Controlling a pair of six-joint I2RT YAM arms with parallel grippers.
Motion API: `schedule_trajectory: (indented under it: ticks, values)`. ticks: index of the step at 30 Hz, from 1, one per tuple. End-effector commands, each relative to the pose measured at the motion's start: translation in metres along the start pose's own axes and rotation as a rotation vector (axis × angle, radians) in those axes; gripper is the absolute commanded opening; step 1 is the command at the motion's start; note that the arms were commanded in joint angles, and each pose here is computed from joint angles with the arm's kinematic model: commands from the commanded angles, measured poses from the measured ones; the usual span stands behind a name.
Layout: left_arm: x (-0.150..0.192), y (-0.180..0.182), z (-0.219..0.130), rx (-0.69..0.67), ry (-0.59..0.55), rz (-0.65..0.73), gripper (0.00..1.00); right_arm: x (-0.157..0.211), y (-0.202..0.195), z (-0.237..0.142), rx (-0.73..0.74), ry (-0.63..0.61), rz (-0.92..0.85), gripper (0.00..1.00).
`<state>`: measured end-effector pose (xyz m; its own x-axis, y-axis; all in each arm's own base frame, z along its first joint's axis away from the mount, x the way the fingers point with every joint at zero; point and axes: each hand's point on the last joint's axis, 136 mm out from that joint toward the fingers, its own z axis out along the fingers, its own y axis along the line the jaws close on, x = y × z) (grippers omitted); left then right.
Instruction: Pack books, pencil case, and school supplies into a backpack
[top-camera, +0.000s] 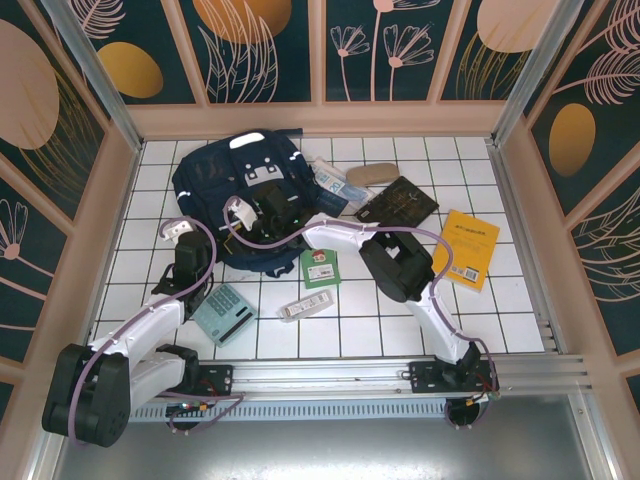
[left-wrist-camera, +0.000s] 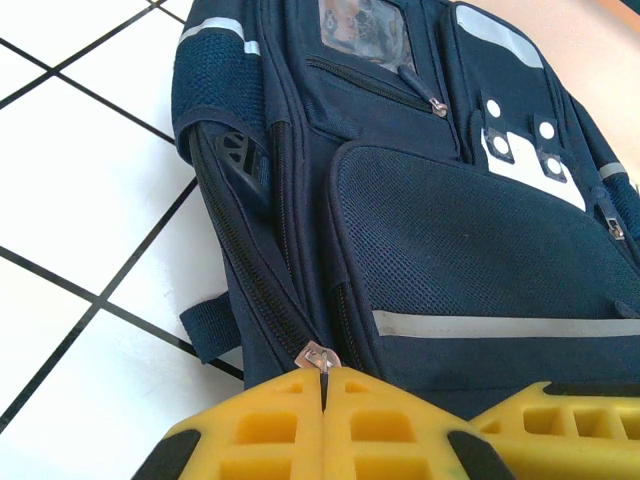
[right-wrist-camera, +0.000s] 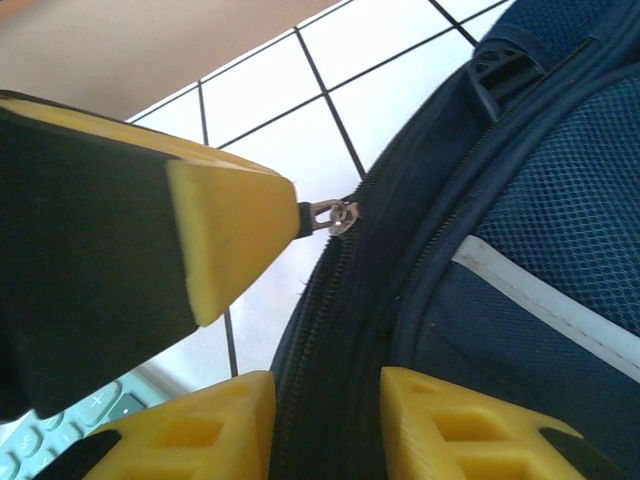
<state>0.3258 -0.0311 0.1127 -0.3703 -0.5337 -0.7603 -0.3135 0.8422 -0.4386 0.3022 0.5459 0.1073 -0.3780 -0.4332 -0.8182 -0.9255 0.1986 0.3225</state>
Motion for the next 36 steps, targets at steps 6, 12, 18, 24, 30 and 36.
schedule_trajectory:
  ticks: [6, 12, 18, 24, 30, 36]
  values:
    - [-0.021, -0.018, -0.005, 0.081, -0.074, -0.020, 0.00, -0.002, -0.015, 0.001, 0.051, -0.019, 0.027, 0.29]
    - [-0.023, -0.018, -0.006, 0.080, -0.078, -0.020, 0.00, 0.005, -0.009, 0.003, 0.007, 0.005, 0.028, 0.25]
    - [-0.024, -0.019, -0.006, 0.081, -0.084, -0.020, 0.00, 0.023, -0.001, 0.009, 0.004, 0.054, 0.008, 0.06]
    - [-0.028, -0.010, -0.005, 0.030, -0.106, -0.032, 0.00, 0.007, 0.001, -0.018, 0.056, -0.026, -0.002, 0.00]
    - [-0.035, 0.015, 0.004, -0.138, -0.138, -0.037, 0.00, -0.008, 0.007, -0.048, 0.107, -0.079, -0.032, 0.00]
    - [-0.050, 0.047, 0.017, -0.319, -0.171, -0.081, 0.00, -0.003, 0.007, -0.059, 0.124, -0.076, -0.030, 0.00]
